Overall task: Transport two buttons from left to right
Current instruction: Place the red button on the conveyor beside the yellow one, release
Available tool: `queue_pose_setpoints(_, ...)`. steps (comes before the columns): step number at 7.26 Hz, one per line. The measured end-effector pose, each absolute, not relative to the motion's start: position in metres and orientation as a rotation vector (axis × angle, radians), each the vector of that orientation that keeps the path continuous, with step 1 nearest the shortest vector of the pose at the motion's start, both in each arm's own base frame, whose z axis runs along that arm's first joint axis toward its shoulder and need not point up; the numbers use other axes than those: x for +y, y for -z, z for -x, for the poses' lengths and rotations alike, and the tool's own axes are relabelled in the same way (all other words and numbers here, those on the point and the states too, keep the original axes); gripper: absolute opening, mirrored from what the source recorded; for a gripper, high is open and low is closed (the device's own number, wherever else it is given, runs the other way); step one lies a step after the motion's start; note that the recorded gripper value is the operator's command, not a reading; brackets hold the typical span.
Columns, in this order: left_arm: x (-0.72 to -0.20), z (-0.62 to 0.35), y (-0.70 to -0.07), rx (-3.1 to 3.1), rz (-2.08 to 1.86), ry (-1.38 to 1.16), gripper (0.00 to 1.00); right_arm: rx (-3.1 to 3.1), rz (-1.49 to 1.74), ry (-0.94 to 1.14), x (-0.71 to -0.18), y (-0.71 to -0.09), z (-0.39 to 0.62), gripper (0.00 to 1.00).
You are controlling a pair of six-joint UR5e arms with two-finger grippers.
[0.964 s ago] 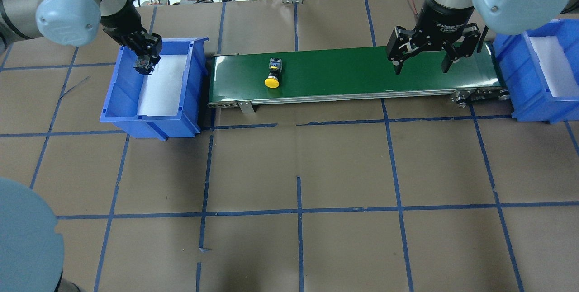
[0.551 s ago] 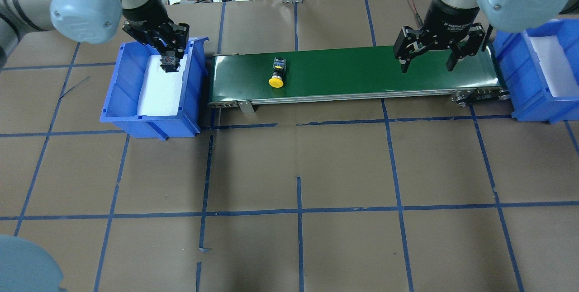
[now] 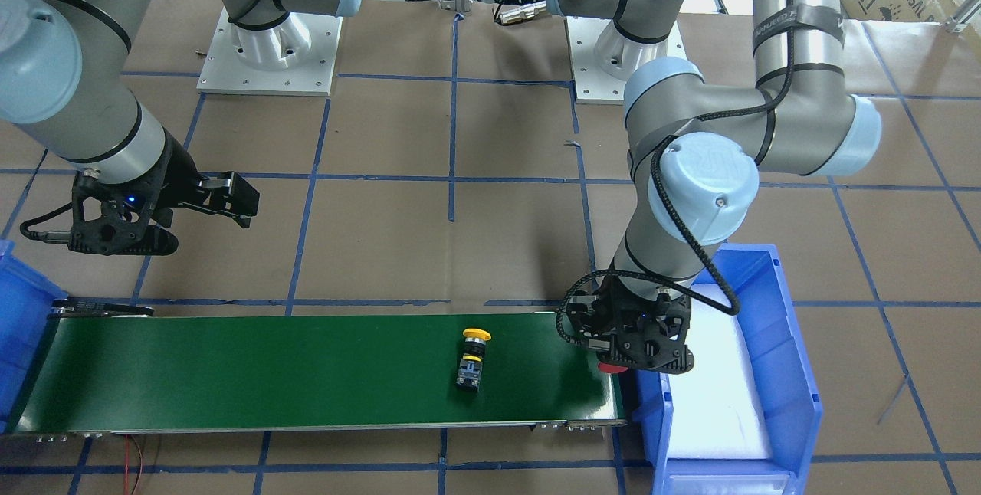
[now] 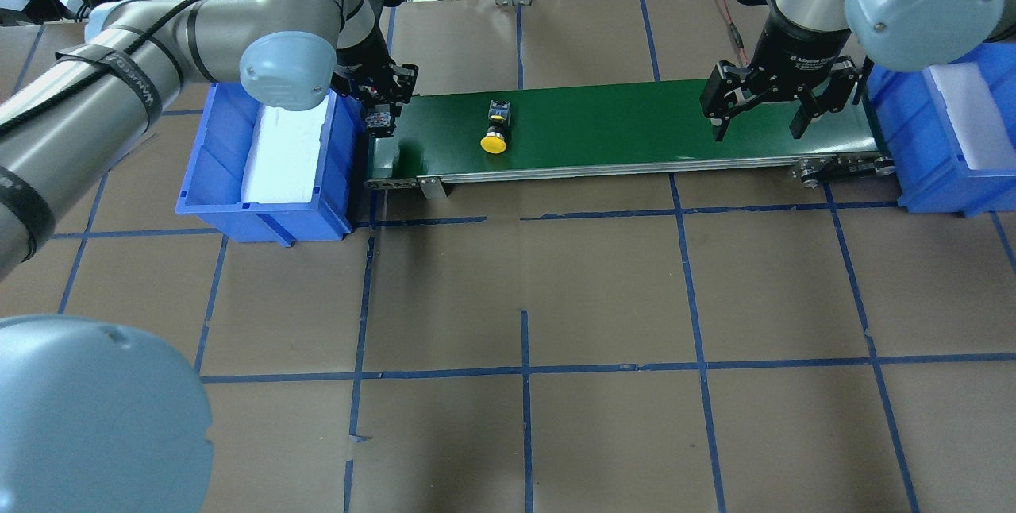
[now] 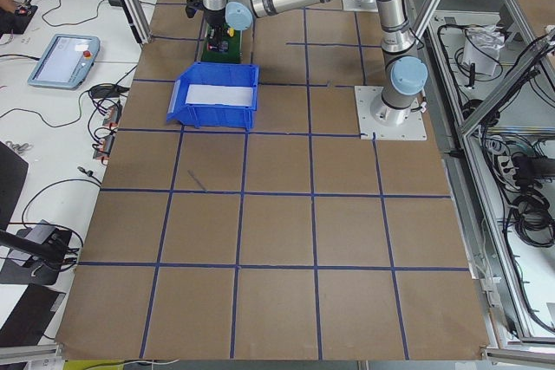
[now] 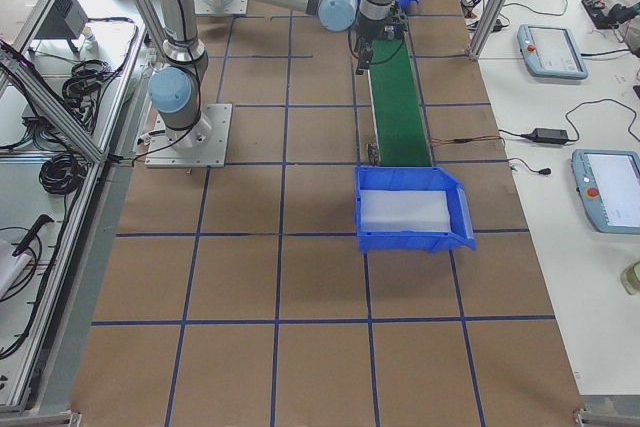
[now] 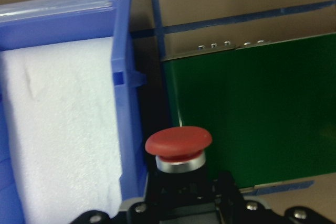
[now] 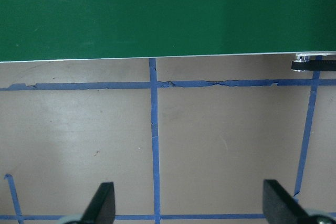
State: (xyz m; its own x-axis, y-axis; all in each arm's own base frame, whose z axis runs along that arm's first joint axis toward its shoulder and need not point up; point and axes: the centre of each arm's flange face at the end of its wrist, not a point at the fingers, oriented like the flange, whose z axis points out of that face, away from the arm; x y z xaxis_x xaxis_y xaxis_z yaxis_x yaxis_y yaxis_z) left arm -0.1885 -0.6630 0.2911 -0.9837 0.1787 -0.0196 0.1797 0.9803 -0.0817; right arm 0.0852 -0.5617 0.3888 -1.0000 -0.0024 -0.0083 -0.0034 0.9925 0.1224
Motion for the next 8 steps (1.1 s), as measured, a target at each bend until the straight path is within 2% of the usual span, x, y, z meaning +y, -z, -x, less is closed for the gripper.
queue_pose_setpoints(1,-0.669,0.191,-0.273,3.111,-0.316,0.121,0.62,3.128,0.009,-0.186,-0.562,-0.387,-0.085,1.00)
queue_pose_setpoints(2,-0.672,0.191,-0.260,3.107,-0.342,0.115,1.00,3.127,0.010,-0.185,-0.562,-0.385,-0.085,1.00)
queue_pose_setpoints(5,-0.667,0.196,-0.268,3.102,-0.368,0.111,1.00,3.127,0.010,-0.175,-0.564,-0.379,-0.084,1.00)
queue_pose_setpoints(8,-0.600,0.187,-0.402,3.117,-0.348,0.097,1.00,3.127,0.009,-0.174,-0.568,-0.373,-0.084,1.00)
